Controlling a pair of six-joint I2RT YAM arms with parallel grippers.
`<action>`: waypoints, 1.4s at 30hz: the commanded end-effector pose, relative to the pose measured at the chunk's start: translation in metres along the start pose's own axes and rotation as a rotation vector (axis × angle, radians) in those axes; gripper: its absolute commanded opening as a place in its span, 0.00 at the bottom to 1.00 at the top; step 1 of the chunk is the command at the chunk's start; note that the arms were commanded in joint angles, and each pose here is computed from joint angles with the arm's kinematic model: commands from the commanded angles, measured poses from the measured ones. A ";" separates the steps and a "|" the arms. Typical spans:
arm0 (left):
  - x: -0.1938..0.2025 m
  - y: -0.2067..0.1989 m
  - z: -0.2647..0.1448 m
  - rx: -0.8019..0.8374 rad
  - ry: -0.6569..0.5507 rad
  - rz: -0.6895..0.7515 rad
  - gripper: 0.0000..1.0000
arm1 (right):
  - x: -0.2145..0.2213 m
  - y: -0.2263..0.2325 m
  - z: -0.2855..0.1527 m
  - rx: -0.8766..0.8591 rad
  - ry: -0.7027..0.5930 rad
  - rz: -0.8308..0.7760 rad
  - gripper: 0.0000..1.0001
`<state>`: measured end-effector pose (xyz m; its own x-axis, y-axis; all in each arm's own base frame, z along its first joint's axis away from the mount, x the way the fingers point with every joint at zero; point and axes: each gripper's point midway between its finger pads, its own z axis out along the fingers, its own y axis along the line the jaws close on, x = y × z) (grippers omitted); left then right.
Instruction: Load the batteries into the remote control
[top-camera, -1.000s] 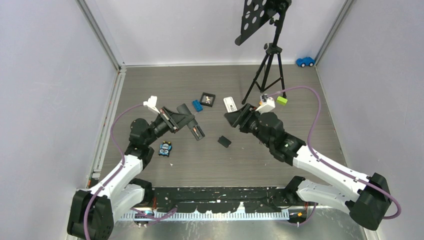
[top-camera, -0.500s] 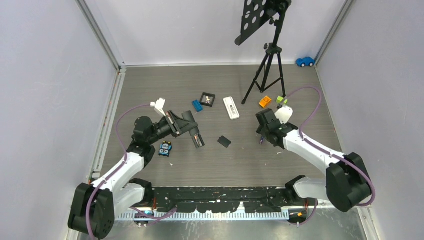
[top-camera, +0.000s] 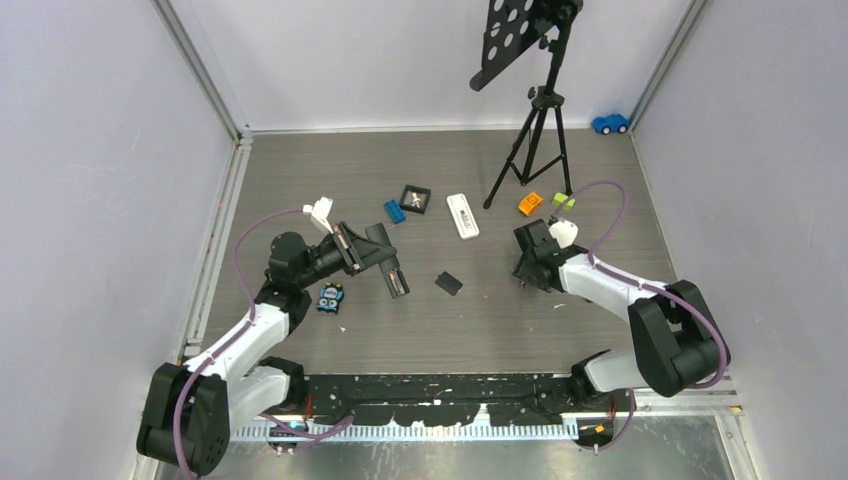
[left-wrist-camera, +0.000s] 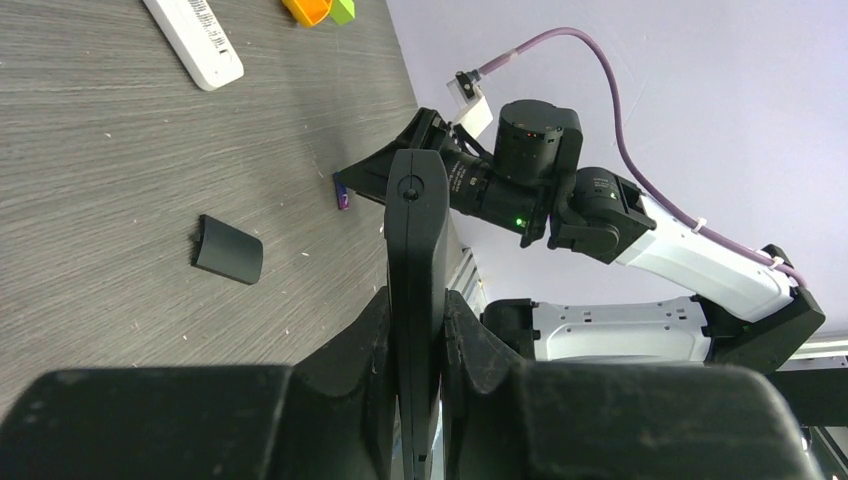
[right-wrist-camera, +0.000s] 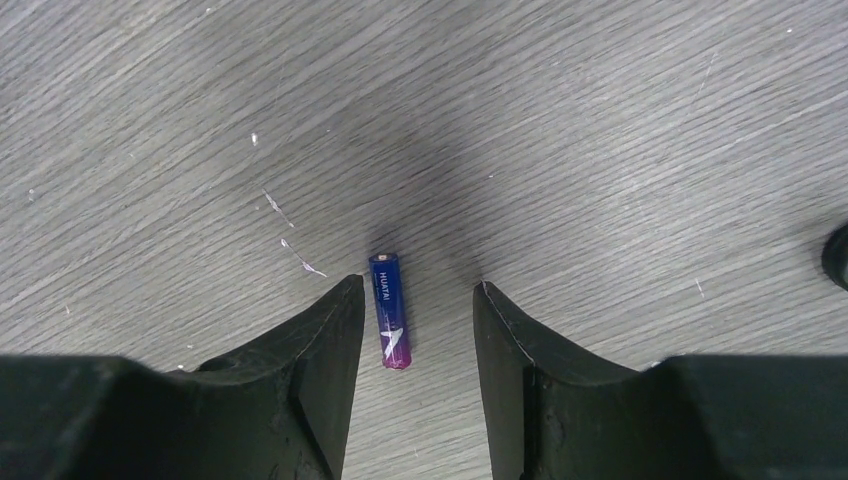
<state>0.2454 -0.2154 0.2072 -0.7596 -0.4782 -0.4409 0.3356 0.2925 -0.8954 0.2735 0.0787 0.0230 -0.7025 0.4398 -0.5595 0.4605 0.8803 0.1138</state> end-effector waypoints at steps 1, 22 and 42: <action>-0.010 -0.013 0.002 0.036 -0.010 0.048 0.00 | -0.013 0.009 0.000 -0.022 -0.032 -0.002 0.49; -0.011 -0.011 -0.004 0.022 -0.051 0.082 0.00 | 0.000 0.035 0.010 0.003 0.076 0.401 0.00; -0.011 0.015 -0.012 -0.077 -0.130 0.095 0.00 | -0.049 0.090 -0.032 -0.083 -0.069 0.842 0.55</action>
<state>0.2482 -0.1990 0.1916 -0.6835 -0.5389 -0.4923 0.3189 0.3862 -0.8655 0.3151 0.1550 0.0434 -0.1876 0.9476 -0.2587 0.8344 0.2927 0.4669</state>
